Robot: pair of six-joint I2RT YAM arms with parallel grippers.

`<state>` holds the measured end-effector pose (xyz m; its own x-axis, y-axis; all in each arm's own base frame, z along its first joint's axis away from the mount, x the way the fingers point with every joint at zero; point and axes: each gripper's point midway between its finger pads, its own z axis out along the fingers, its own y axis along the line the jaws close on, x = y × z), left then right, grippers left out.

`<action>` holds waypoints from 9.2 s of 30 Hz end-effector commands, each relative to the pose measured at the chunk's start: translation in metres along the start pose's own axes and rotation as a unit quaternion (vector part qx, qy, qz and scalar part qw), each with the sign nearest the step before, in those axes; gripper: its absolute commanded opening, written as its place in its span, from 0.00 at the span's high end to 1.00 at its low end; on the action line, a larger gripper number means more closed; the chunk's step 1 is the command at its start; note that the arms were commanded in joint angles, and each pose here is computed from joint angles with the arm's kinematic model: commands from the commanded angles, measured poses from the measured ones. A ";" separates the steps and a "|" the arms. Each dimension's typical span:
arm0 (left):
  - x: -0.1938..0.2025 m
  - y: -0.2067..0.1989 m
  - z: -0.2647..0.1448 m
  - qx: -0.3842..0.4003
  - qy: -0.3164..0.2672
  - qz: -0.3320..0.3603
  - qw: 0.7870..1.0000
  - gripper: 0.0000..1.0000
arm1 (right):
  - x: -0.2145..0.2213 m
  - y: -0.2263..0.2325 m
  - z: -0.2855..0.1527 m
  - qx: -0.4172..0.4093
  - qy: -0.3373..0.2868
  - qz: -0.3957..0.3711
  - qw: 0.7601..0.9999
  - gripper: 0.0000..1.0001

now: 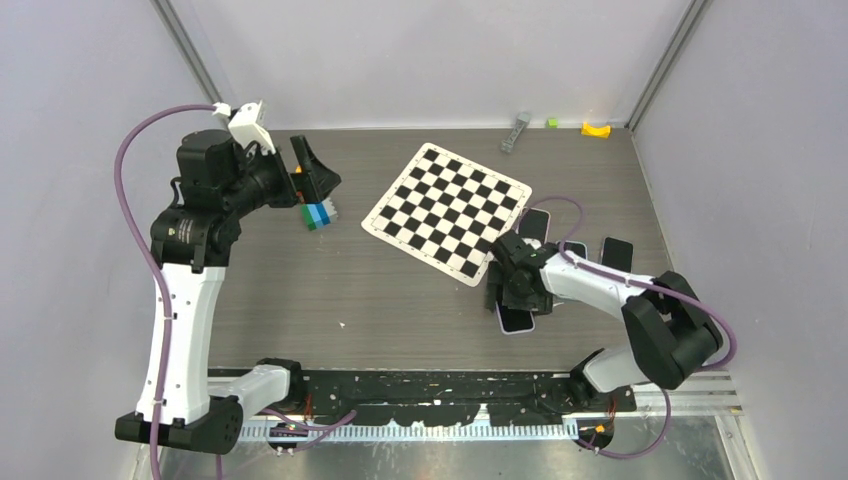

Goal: Take the phone out of the phone case
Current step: Pick up the phone at the center of the board, then remove the phone case from the phone.

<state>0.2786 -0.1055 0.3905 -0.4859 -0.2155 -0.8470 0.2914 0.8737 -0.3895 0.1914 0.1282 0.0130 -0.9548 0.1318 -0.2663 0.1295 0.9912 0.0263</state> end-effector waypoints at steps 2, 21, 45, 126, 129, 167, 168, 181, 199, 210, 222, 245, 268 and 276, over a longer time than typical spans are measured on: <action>-0.006 -0.001 0.001 0.001 -0.017 0.001 1.000 0.00 | -0.013 0.002 0.006 0.043 -0.025 -0.023 0.999 0.01; 0.143 -0.010 0.096 0.133 0.143 -0.318 0.928 0.04 | -0.020 0.097 -0.028 -0.213 -0.022 -0.013 0.977 0.69; 0.277 -0.042 0.175 0.116 0.288 -0.365 0.878 0.43 | -0.045 0.213 -0.077 -0.390 -0.069 -0.095 0.913 0.74; -0.065 -0.079 0.023 0.344 -0.041 -0.472 0.811 1.00 | -0.149 0.265 -0.413 -0.701 -0.301 -0.011 0.646 0.60; -0.064 -0.080 0.023 0.342 -0.031 -0.492 0.800 1.00 | -0.150 0.267 -0.408 -0.692 -0.303 -0.023 0.654 0.74; -0.040 -0.078 0.053 0.348 0.044 -0.607 0.713 1.00 | -0.139 0.225 -0.340 -0.511 -0.350 -0.206 0.758 0.24; -0.041 -0.073 0.054 0.345 0.037 -0.599 0.722 1.00 | -0.141 0.218 -0.358 -0.528 -0.365 -0.198 0.741 0.21; -0.069 -0.090 0.028 0.390 -0.053 -0.416 0.820 1.00 | -0.162 0.200 -0.416 -0.654 -0.325 0.010 0.683 0.19; -0.076 -0.092 0.024 0.398 -0.069 -0.399 0.823 1.00 | -0.183 0.219 -0.413 -0.673 -0.297 0.057 0.676 0.25; -0.095 -0.100 0.005 0.437 -0.091 -0.416 0.792 1.00 | -0.190 0.228 -0.376 -0.663 -0.242 0.122 0.698 0.75; -0.119 -0.111 -0.024 0.484 -0.124 -0.414 0.761 1.00 | -0.202 0.233 -0.366 -0.692 -0.207 0.149 0.675 0.94; -0.097 -0.098 0.006 0.436 -0.102 -0.412 0.794 1.00 | -0.173 0.233 -0.446 -0.768 -0.281 0.038 0.574 0.26; -0.106 -0.112 -0.023 0.490 -0.117 -0.441 0.743 1.00 | -0.207 0.241 -0.417 -0.853 -0.079 0.239 0.458 0.89; -0.107 -0.117 -0.030 0.501 -0.120 -0.440 0.736 1.00 | -0.214 0.243 -0.415 -0.873 0.013 0.281 0.398 0.99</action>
<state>0.3394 -0.1684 0.4705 -0.6689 -0.7426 0.0333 0.2747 -0.2885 -0.9172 0.3049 0.3490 0.4724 -0.9024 0.4203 0.0950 -0.1947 -0.5944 0.7803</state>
